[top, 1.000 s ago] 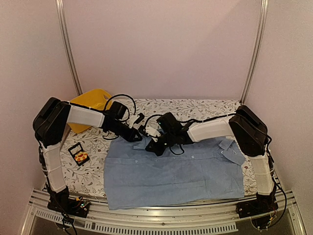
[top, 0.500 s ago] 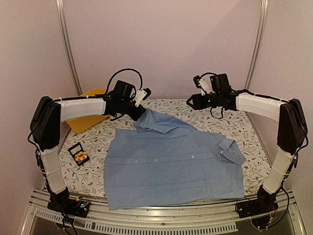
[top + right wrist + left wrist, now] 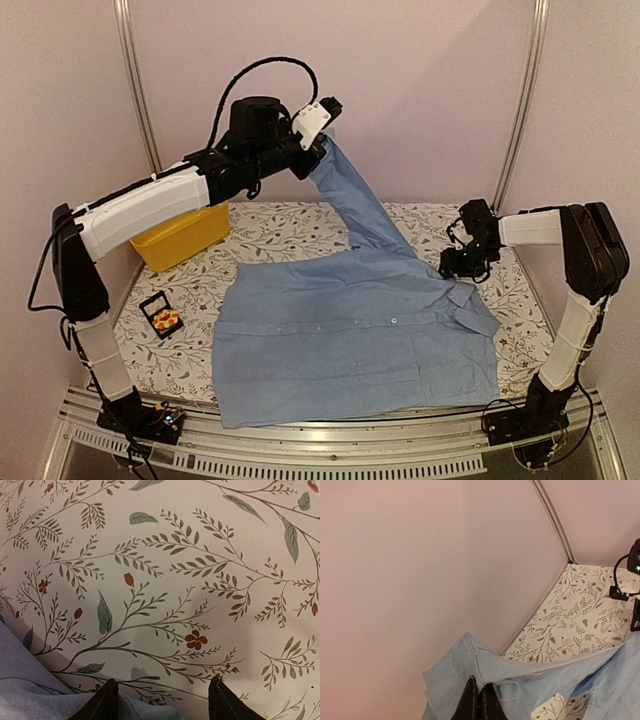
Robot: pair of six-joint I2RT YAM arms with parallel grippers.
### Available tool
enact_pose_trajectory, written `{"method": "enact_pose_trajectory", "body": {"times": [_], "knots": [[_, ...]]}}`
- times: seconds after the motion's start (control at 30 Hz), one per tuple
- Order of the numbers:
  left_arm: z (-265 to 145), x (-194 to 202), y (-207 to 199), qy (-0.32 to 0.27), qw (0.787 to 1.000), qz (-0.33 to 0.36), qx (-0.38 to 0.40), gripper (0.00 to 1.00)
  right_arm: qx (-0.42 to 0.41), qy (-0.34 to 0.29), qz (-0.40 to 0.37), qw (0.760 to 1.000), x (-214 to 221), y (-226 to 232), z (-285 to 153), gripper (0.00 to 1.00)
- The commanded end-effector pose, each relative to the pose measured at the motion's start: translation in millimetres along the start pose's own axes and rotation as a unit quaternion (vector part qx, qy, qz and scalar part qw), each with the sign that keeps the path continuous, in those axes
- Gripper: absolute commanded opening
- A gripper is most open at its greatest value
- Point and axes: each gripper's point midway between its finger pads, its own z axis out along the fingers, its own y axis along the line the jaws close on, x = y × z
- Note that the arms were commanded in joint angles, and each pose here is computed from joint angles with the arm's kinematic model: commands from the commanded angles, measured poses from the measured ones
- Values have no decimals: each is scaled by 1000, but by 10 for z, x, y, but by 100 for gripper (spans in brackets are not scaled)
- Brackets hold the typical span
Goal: Pin the brooch onto the clothing
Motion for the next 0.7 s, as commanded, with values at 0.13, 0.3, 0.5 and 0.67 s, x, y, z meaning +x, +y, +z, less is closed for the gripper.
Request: {"method": "enact_pose_trajectory", "body": {"times": [0.13, 0.3, 0.5, 0.67], "knots": [[-240, -326, 564, -21, 993, 15, -112, 0, 22, 39, 1, 999, 390, -104, -102, 61], [-312, -629, 736, -79, 986, 33, -144, 0, 66, 30, 12, 997, 369, -253, -268, 61], [-135, -688, 724, -104, 981, 36, -158, 0, 60, -38, 3, 997, -85, -182, -671, 61], [-273, -1148, 922, -173, 969, 25, -174, 0, -77, -144, -107, 981, -411, 457, -1166, 69]]}}
